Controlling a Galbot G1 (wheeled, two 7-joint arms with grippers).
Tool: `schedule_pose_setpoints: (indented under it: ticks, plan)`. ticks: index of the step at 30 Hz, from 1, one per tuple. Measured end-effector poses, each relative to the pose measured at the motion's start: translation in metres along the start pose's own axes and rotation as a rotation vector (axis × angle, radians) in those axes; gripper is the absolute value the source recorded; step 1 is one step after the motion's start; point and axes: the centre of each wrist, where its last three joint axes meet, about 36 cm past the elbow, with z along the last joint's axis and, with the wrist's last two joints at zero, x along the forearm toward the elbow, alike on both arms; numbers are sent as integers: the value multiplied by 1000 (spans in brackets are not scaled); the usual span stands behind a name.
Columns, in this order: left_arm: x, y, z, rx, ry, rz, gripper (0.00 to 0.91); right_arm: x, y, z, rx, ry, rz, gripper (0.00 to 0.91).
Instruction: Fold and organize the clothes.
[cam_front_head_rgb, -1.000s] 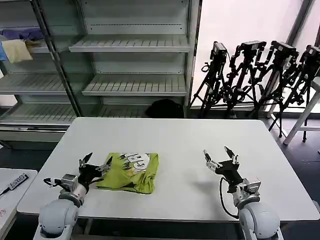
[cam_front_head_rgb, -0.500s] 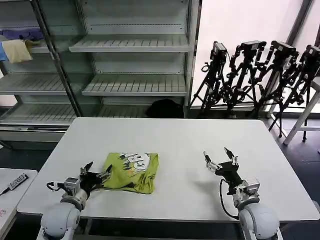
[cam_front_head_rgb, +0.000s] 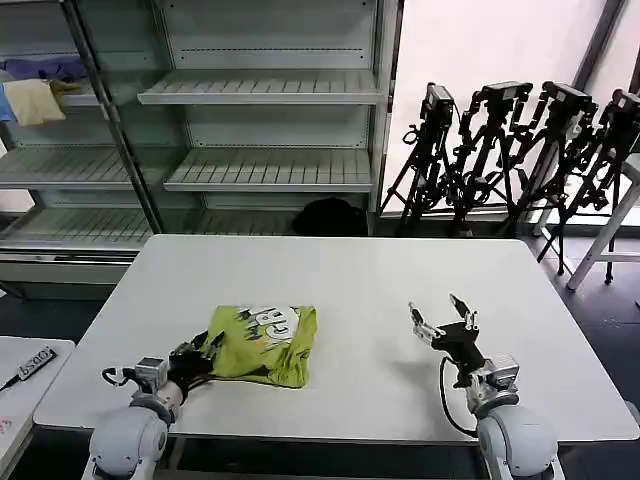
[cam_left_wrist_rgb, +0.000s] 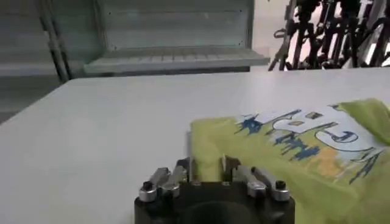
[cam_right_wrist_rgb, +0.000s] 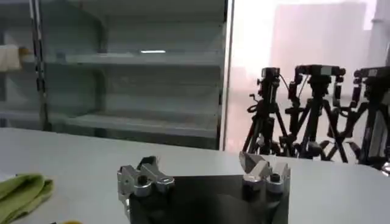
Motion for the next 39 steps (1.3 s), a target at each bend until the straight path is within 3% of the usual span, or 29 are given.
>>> schedule_pose_setpoints:
  ticks: [9, 20, 29, 39]
  plan:
    - [1, 2, 5, 64, 12, 35, 0, -1, 1, -1, 0, -5, 9, 907]
    - [6, 14, -9, 65, -54, 48, 0, 3, -3, 4, 3, 1, 24, 907]
    - [22, 77, -31, -114, -124, -71, 0, 4, -7, 13, -1, 5, 42, 907]
    - [68, 150, -94, -304, -223, -233, 0, 7, -14, 17, -4, 1, 57, 907]
